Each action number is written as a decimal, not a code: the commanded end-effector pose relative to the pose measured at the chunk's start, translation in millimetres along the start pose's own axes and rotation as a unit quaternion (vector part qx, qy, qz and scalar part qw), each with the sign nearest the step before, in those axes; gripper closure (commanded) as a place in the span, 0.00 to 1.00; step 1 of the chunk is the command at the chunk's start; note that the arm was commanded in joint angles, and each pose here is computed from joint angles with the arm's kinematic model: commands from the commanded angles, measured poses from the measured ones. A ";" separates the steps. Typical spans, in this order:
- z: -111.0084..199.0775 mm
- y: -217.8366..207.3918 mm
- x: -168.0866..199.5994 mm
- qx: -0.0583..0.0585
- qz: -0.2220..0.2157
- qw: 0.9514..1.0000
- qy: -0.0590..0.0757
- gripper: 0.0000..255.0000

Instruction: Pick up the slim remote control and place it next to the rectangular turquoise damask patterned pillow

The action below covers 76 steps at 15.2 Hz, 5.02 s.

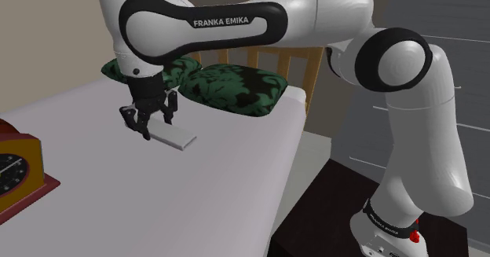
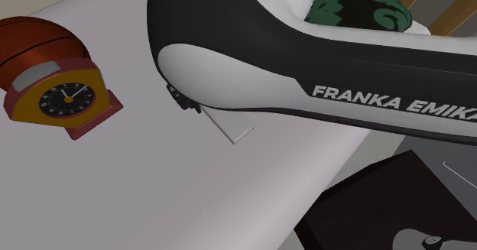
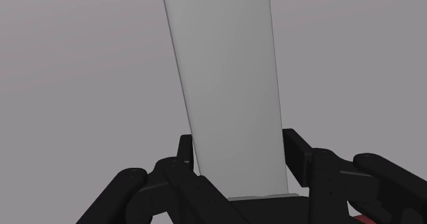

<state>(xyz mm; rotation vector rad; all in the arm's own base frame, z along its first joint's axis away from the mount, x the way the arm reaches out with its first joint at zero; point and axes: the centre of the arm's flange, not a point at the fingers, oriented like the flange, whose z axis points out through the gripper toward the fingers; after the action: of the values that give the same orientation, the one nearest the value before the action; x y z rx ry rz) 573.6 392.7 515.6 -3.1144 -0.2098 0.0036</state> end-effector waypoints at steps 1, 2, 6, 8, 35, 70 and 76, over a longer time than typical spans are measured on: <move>-11.0 -0.7 -0.3 0.000 0.000 1.000 0.000 1.00; -16.2 -0.8 -0.3 0.000 0.000 1.000 0.000 1.00; -23.4 25.2 -4.1 0.000 0.000 1.000 0.000 1.00; -24.0 51.3 -7.9 0.000 0.000 1.000 0.000 1.00; -9.7 349.1 -51.7 0.000 0.000 1.000 0.000 1.00; 169.6 352.7 -51.5 0.000 0.000 1.000 0.000 1.00; 169.6 352.8 -51.5 0.000 0.000 1.000 0.000 1.00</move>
<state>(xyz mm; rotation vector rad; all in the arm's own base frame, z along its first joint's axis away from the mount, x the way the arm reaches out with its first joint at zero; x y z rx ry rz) 569.4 41.2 340.1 -3.1142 -0.2134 0.0007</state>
